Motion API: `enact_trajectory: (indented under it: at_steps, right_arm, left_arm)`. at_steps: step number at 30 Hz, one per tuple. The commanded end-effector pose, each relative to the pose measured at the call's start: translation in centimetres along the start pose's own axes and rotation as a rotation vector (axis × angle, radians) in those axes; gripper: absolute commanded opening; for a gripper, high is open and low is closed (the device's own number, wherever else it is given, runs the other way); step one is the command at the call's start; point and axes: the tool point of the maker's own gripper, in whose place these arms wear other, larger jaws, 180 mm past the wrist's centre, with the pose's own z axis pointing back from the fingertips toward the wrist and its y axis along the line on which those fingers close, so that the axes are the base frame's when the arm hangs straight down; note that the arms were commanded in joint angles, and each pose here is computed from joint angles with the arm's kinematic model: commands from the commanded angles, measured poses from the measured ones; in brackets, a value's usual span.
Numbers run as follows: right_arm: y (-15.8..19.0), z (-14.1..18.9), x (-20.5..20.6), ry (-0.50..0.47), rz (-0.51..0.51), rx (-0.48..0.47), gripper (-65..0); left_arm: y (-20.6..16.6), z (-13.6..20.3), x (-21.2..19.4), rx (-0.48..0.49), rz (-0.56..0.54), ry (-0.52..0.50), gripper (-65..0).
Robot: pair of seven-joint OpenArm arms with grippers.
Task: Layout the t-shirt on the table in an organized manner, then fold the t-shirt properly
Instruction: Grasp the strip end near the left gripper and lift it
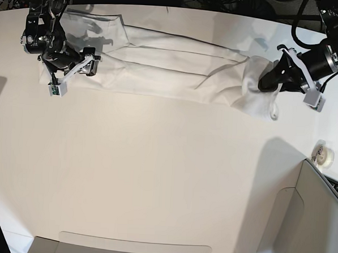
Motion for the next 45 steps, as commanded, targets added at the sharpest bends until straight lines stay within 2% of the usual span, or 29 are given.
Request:
enact_trajectory:
  at_steps: [1,4,8,13,21,26,33,38,45]
  right_arm:
    - [-0.4,0.1,-0.7,0.034,0.002,-0.014,-28.7]
    - [0.3,0.2,-0.4,0.017,-0.003,0.000,-28.7]
    - [1.5,1.8,1.8,-0.066,0.032,0.014,-28.7]
    - [2.6,3.5,3.7,-0.145,0.057,0.032,-28.7]
    - [2.0,5.4,5.6,-0.232,-0.090,0.145,-28.7]
    - [-0.5,7.0,6.7,-0.295,-0.157,0.128,-28.7]
    - [-3.4,8.5,7.2,-0.331,-0.181,0.061,-28.7]
    - [-4.8,9.1,6.4,-0.330,-0.208,0.022,-28.7]
    - [-5.5,9.4,6.0,-0.328,-0.219,0.003,-28.7]
  left_arm:
    - [-1.4,-0.3,1.6,-0.062,-0.007,-0.073,-65.0]
    - [-2.6,-1.7,2.6,-0.118,-0.023,-0.094,-65.0]
    - [-4.8,-3.9,3.0,-0.213,-0.023,-0.105,-65.0]
    - [-8.4,-6.7,3.1,-0.346,0.044,-0.068,-65.0]
    - [-12.3,-8.9,0.8,-0.484,0.066,0.051,-65.0]
    - [-13.6,-11.6,-0.7,-0.462,0.010,0.117,-65.0]
    - [-15.3,-15.4,-2.6,-0.460,-0.053,0.200,-65.0]
    - [-14.4,-17.6,-3.7,-0.438,-0.036,0.235,-64.8]
    - [-14.2,-18.1,-4.2,-0.434,-0.007,0.234,-59.2]
